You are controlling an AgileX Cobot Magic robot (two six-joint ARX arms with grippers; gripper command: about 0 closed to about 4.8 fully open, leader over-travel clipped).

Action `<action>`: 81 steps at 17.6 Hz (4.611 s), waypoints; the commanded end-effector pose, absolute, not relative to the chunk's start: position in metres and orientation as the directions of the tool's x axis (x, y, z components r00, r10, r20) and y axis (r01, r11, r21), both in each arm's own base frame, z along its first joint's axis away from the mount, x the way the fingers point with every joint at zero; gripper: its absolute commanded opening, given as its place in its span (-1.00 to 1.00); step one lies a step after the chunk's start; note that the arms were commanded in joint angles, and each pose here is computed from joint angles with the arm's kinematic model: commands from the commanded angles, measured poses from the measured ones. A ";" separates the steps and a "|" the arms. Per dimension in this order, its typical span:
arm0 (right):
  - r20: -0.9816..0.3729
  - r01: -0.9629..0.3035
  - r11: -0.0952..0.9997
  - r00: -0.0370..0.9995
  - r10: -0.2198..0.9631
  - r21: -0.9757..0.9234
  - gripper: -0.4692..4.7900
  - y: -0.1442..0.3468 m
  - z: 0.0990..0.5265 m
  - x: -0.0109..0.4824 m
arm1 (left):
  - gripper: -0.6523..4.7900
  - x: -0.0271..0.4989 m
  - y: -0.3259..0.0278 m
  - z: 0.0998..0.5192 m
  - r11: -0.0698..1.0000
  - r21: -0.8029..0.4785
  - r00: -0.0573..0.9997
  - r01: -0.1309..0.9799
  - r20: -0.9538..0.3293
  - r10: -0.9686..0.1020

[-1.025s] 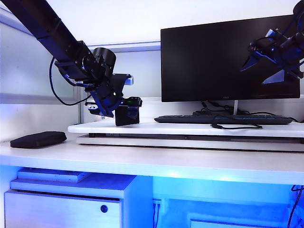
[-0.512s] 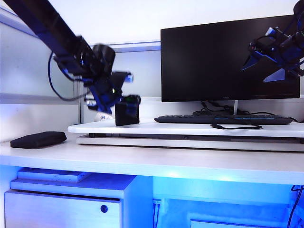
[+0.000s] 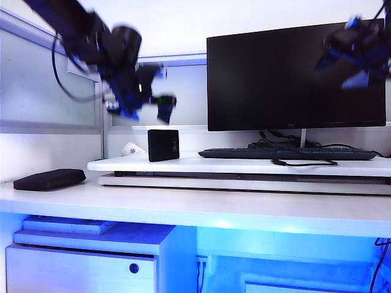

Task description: Unplug the data cable of the portable hard drive.

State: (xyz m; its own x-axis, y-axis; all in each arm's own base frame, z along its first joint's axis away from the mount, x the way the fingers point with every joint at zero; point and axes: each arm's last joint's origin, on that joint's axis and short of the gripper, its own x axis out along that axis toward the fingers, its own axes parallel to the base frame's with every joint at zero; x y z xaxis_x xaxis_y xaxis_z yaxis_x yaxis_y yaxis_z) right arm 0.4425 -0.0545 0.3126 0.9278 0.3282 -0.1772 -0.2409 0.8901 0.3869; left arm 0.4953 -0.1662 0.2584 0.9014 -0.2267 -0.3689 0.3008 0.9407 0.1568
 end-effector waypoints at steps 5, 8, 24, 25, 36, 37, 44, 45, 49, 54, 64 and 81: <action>-0.023 -0.290 0.905 0.950 0.312 0.312 1.00 -0.050 0.379 0.405 | 1.00 0.461 -0.154 0.339 0.956 0.092 0.933 0.280 -0.262 -0.248; 0.041 -0.309 0.909 0.950 0.310 0.281 1.00 -0.048 0.406 0.385 | 1.00 0.437 -0.146 0.383 0.962 0.055 0.951 0.266 -0.177 -0.253; 0.171 -0.340 0.915 0.936 0.307 0.217 1.00 -0.027 0.501 0.253 | 1.00 0.307 -0.105 0.502 0.937 -0.040 0.935 0.347 -0.061 -0.349; 0.181 -0.341 0.916 0.935 0.306 0.211 1.00 -0.026 0.504 0.245 | 1.00 0.298 -0.102 0.509 0.937 -0.039 0.936 0.348 -0.038 -0.349; 0.205 -0.347 0.918 0.929 0.308 0.194 1.00 -0.012 0.527 0.158 | 1.00 0.186 -0.064 0.532 0.938 -0.034 0.938 0.345 0.001 -0.346; 0.209 -0.347 0.918 0.928 0.308 0.192 1.00 -0.011 0.528 0.151 | 1.00 0.178 -0.061 0.527 0.938 -0.037 0.938 0.345 -0.005 -0.346; 0.082 -0.279 0.941 0.960 0.268 0.191 0.93 -0.006 0.496 0.114 | 1.00 0.123 -0.041 0.443 0.950 -0.041 0.951 0.309 -0.023 -0.310; 0.062 -0.266 0.943 0.964 0.258 0.203 0.87 -0.006 0.482 0.111 | 1.00 0.119 -0.039 0.431 0.956 -0.040 0.955 0.291 -0.039 -0.293; 0.036 -0.233 0.948 0.972 0.231 0.219 0.80 -0.003 0.427 0.087 | 0.73 0.105 -0.032 0.402 0.979 -0.021 0.978 0.203 -0.048 -0.204; 0.006 -0.225 0.930 0.972 0.233 0.290 0.35 0.001 0.370 0.065 | -0.03 0.094 -0.028 0.354 0.979 -0.035 0.974 0.201 -0.097 -0.203; -0.041 -0.196 0.934 0.975 0.218 0.299 -0.85 0.004 0.301 0.044 | -0.78 0.051 -0.012 0.277 0.981 -0.128 0.989 0.143 -0.026 -0.147; -0.184 -0.095 0.949 0.970 0.156 0.302 -0.85 -0.005 0.160 0.091 | -0.78 0.096 -0.027 0.157 0.977 -0.173 0.985 0.125 -0.093 -0.143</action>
State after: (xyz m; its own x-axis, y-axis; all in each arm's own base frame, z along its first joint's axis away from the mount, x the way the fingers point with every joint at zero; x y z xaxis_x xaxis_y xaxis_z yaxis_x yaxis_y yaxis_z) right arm 0.0895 -0.0051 0.1620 0.9666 0.1584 -0.2016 -0.0902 0.9462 0.3108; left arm 0.0962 -0.0272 0.1566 0.9841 -0.1462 -0.1010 0.1279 0.9774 -0.1682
